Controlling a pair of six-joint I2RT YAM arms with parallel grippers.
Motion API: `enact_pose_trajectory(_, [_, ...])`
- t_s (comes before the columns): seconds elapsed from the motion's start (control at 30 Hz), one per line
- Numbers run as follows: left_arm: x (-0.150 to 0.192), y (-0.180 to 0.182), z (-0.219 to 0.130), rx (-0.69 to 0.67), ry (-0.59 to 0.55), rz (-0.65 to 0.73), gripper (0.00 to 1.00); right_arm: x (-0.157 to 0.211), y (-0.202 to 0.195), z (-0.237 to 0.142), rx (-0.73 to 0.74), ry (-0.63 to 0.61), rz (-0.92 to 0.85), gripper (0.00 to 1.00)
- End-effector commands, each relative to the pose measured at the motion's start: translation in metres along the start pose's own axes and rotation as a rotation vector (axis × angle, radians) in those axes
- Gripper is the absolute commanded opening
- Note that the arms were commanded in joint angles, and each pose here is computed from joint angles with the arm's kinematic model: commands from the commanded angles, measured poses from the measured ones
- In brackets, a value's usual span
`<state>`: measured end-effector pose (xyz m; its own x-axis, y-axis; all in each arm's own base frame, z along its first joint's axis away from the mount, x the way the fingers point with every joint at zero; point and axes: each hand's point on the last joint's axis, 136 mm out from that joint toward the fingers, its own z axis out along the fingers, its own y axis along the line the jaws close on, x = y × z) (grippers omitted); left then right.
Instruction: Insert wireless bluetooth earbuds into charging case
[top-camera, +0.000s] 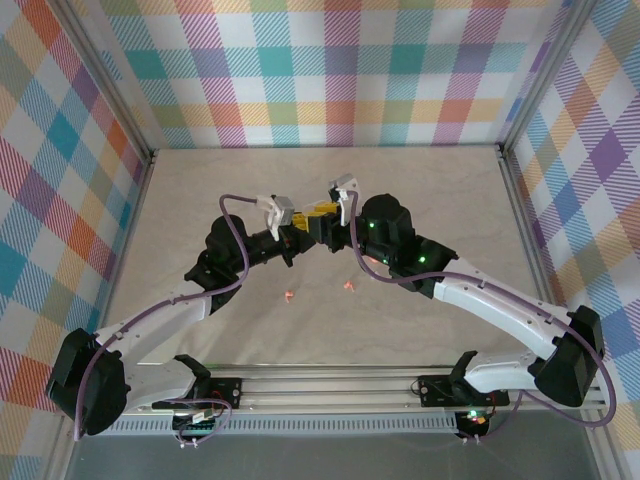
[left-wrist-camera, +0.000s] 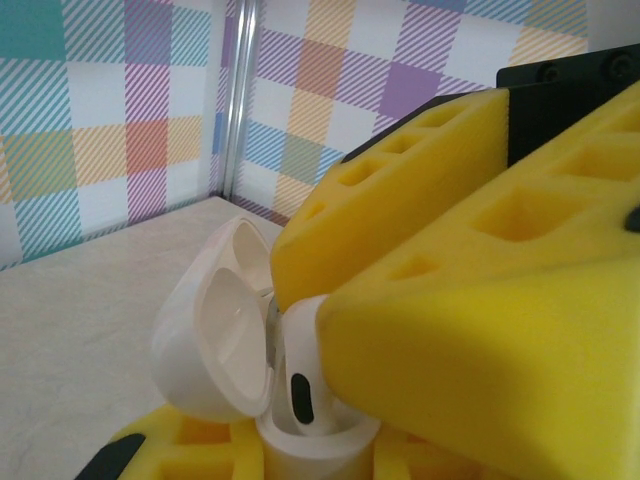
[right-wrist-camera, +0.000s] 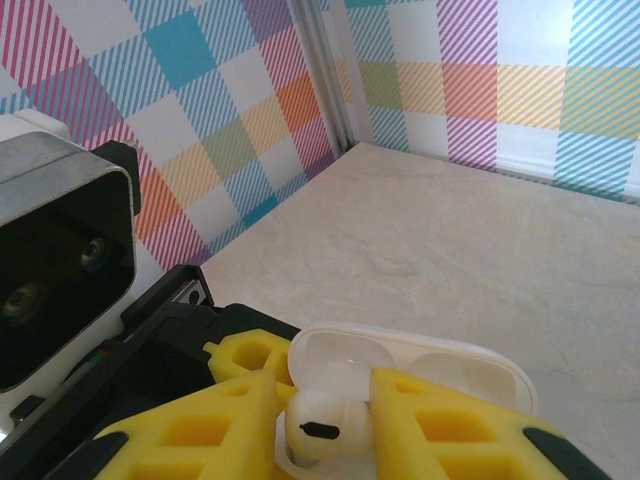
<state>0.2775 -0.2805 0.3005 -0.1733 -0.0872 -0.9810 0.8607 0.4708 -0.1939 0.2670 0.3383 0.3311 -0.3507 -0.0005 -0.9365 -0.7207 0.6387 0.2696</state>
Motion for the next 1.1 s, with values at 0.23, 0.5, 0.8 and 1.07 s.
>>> enact_pose_trajectory(0.23, [-0.044, -0.015, -0.004, 0.032, -0.119, 0.055, 0.0, -0.002, 0.014, -0.004, -0.056, 0.023, 0.022, 0.4])
enact_pose_trajectory(0.5, [-0.039, -0.015, -0.005, 0.032, -0.103, 0.047, 0.0, -0.01, 0.009, -0.008, -0.011, 0.038, 0.074, 0.51])
enact_pose_trajectory(0.8, [-0.03, -0.015, -0.005, 0.041, -0.082, 0.036, 0.0, -0.014, 0.008, -0.004, 0.029, 0.134, 0.144, 0.58])
enact_pose_trajectory(1.07, [-0.02, -0.015, -0.007, 0.043, -0.057, 0.046, 0.0, -0.025, 0.009, -0.019, 0.003, 0.145, 0.206, 0.57])
